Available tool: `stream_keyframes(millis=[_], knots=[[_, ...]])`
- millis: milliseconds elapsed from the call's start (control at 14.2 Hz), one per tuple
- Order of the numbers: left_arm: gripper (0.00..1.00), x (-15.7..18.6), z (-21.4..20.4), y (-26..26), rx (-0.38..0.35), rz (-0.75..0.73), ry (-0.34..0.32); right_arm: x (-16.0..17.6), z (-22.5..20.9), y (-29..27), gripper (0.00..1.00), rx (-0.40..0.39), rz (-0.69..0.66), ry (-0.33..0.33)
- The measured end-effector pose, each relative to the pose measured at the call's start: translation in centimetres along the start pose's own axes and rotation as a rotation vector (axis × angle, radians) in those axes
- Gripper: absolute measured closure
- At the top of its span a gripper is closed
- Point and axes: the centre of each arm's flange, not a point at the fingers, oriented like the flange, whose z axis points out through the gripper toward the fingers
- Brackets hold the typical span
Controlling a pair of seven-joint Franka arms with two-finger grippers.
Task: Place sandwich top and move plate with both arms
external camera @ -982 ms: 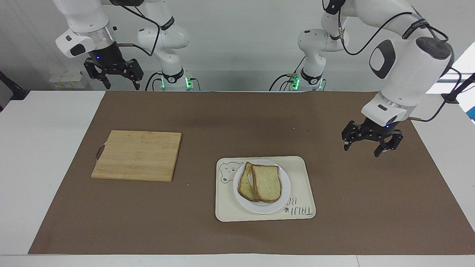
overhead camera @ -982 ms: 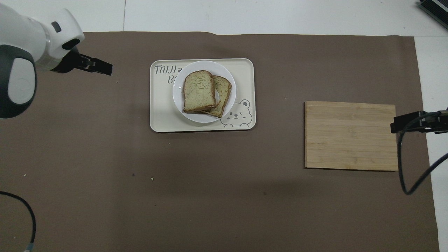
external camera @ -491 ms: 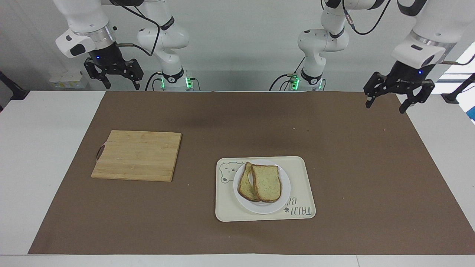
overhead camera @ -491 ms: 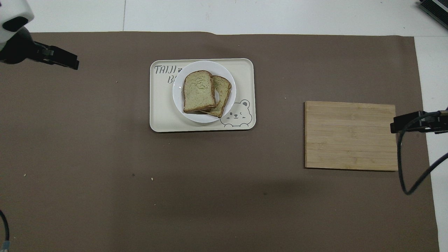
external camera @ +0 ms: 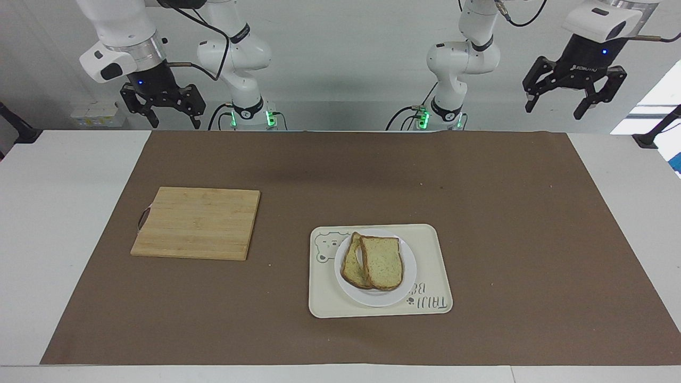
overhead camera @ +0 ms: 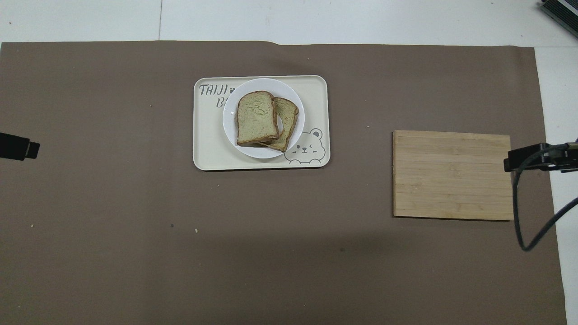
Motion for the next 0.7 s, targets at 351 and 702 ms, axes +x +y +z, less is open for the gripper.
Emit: stream_keyframes(millis=[351, 702], knots=[[0.0, -1.2, 0.8, -1.4, -0.002, -0.032, -0.071, 0.0, 0.0, 0.0, 0.0, 0.0, 0.0, 0.0], [0.0, -1.8, 0.9, -1.8, 0.002, -0.044, -0.059, 0.0, 0.0, 0.0, 0.0, 0.0, 0.0, 0.0]])
